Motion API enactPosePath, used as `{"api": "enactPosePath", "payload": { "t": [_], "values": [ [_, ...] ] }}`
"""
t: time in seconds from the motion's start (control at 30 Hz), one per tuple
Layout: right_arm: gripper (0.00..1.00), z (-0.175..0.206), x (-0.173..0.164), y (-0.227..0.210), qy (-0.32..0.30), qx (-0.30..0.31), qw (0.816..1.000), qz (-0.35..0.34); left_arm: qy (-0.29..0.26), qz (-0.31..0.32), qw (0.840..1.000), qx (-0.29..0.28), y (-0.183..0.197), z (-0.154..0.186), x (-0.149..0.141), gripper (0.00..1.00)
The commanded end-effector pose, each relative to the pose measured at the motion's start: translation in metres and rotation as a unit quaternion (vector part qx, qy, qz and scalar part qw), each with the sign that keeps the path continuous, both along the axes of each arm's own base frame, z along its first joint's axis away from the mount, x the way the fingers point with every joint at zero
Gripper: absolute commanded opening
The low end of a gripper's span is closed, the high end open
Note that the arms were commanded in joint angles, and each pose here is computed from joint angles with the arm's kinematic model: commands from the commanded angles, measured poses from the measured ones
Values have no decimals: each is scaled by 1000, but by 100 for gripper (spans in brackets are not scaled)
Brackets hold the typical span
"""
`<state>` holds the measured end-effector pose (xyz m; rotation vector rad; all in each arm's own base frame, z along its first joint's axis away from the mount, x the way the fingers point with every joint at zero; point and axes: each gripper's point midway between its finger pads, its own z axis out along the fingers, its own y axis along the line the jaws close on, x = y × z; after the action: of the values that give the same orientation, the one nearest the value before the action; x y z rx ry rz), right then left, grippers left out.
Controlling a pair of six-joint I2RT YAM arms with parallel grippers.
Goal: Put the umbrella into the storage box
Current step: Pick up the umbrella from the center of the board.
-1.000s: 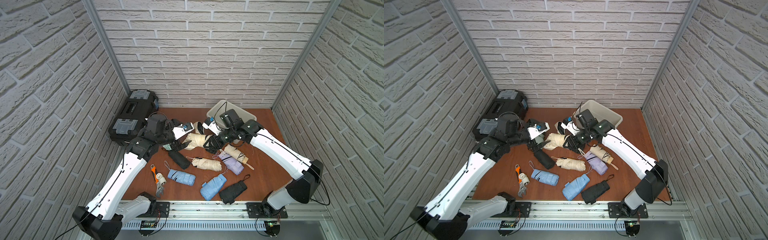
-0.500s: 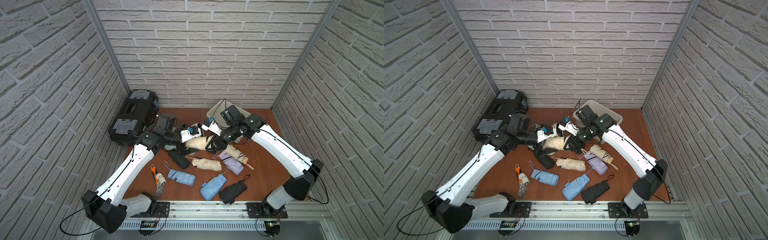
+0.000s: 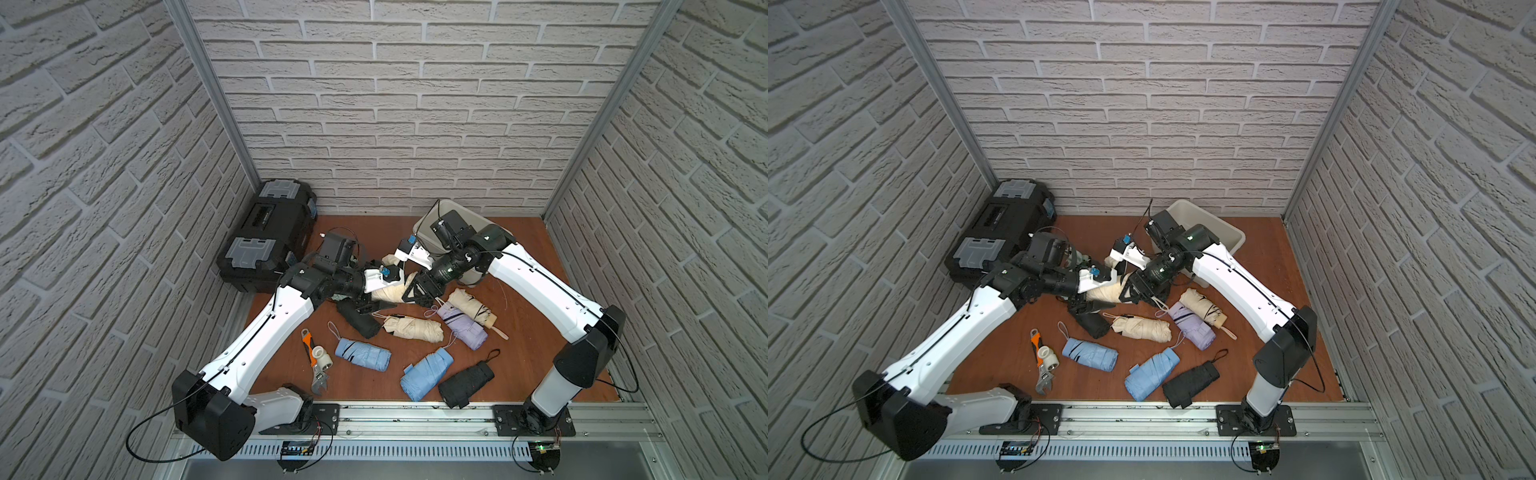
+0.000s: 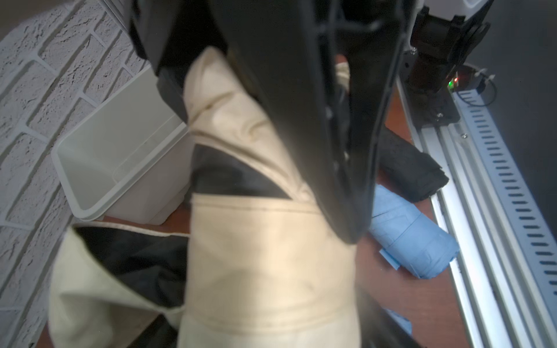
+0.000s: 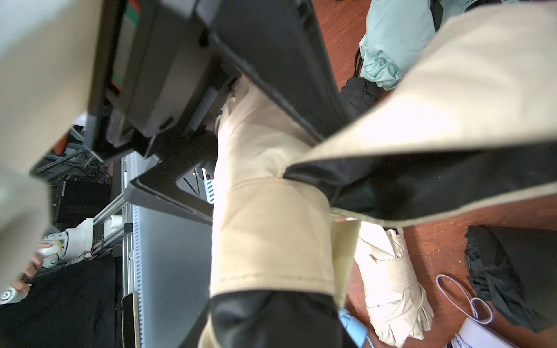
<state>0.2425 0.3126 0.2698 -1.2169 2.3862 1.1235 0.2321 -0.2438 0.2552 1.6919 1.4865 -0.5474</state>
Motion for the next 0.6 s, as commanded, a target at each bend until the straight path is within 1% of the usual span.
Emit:
{"api": "enactPosePath", "payload": {
  "t": [0.0,0.1,0.2,0.37,0.4,0.57],
  "values": [
    [19,30,3,17,-18,70,997,14,-59,-16,998,21,3,-4,-1,69],
    [20,26,4,20,-5,71,997,8,-86,-17,996,25,4,-5,-1,62],
    [21,23,7,22,10,70,997,-4,-107,-17,994,16,3,1,-1,55],
    [24,24,11,24,6,77,997,-15,-127,-12,992,9,2,5,0,43],
    [28,25,12,25,4,78,997,-17,-130,-9,991,7,2,6,1,41],
    [60,25,25,23,-7,63,997,-49,-124,4,992,-2,0,8,3,37]
  ]
}}
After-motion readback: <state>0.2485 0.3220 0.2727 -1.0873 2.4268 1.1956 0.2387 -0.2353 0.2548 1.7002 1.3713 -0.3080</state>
